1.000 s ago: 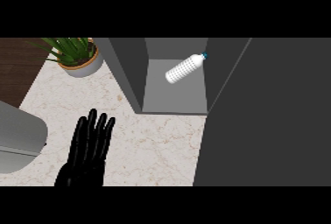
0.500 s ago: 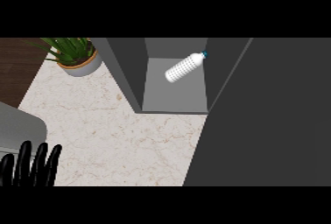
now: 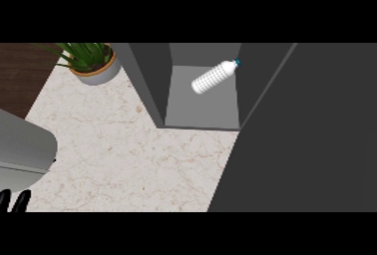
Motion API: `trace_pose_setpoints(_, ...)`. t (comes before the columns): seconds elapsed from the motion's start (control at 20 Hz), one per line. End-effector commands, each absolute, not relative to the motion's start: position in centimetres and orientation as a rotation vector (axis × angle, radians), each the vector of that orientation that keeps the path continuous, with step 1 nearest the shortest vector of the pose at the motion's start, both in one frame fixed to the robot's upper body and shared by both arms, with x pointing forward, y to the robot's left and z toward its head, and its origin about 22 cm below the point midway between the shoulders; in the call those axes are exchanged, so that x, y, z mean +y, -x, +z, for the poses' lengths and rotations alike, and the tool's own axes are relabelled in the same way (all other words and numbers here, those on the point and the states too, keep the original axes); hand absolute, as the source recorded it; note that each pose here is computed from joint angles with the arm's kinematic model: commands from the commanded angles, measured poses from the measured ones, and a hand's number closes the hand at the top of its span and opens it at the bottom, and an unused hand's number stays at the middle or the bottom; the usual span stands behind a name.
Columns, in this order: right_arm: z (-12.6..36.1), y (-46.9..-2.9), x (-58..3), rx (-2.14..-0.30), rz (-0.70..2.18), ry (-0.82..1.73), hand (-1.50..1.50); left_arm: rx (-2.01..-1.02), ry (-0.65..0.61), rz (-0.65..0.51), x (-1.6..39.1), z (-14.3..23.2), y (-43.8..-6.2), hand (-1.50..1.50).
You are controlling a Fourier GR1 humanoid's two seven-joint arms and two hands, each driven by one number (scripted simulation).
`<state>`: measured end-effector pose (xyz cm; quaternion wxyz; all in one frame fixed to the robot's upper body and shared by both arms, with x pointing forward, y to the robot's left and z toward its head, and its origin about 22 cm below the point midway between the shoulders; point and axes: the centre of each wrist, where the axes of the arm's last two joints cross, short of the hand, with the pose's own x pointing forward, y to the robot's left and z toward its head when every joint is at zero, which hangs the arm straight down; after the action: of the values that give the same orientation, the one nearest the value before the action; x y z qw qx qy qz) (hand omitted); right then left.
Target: Pick up the bottled water, place it into the cabinet and close the cabinet
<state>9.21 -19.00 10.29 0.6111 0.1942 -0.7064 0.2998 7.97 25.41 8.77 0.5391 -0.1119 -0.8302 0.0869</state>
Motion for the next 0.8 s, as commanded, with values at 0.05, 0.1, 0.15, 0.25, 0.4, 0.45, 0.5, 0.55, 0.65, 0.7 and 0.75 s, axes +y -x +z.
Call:
trace_pose_setpoints(0.05, 11.4, -9.4, -14.3, -1.671, 0.586, -0.701, 1.5, -1.98, 0.323, 0.222, 26.6, 9.8, -6.7, -1.5)
trace_pose_setpoints(0.1, 11.3, -9.0, -13.9, -1.657, 0.587, -0.732, 1.5, -1.984, 0.309, 0.242, 26.7, 9.8, -6.8, -1.5)
trace_pose_setpoints(0.15, 10.5, -10.0, -13.6, -1.641, 0.586, -0.736, 1.5, -1.98, 0.317, 0.205, 27.3, 9.5, -6.8, -1.5)
trace_pose_setpoints(0.25, 11.3, -11.1, -13.5, -1.666, 0.587, -0.729, 1.5, -1.976, 0.348, 0.211, 27.1, 9.9, -6.5, -1.5)
trace_pose_setpoints(0.4, 11.4, -12.3, -13.0, -1.645, 0.557, -0.714, 1.5, -1.985, 0.333, 0.193, 28.7, 9.7, -6.0, -1.5)
trace_pose_setpoints(0.45, 11.2, -13.5, -12.8, -1.654, 0.566, -0.709, 1.5, -1.986, 0.34, 0.217, 29.3, 8.9, -6.1, -1.5)
trace_pose_setpoints(0.5, 11.7, -13.8, -12.7, -1.647, 0.558, -0.692, 1.5, -1.978, 0.32, 0.217, 30.1, 8.8, -5.9, -1.5)
trace_pose_setpoints(0.55, 12.0, -14.6, -11.7, -1.638, 0.595, -0.711, 1.5, -1.989, 0.327, 0.22, 29.3, 9.2, -5.6, -1.5)
trace_pose_setpoints(0.65, 12.5, -15.5, -10.5, -1.628, 0.553, -0.702, 1.5, -1.984, 0.327, 0.218, 30.5, 9.7, -5.1, -1.5)
trace_pose_setpoints(0.7, 12.6, -15.8, -9.9, -1.62, 0.551, -0.702, 1.5, -1.986, 0.322, 0.231, 31.5, 9.7, -4.9, -1.5)
trace_pose_setpoints(0.75, 12.6, -18.0, -10.5, -1.628, 0.503, -0.686, 1.5, -1.988, 0.306, 0.226, 32.1, 9.6, -4.5, -1.5)
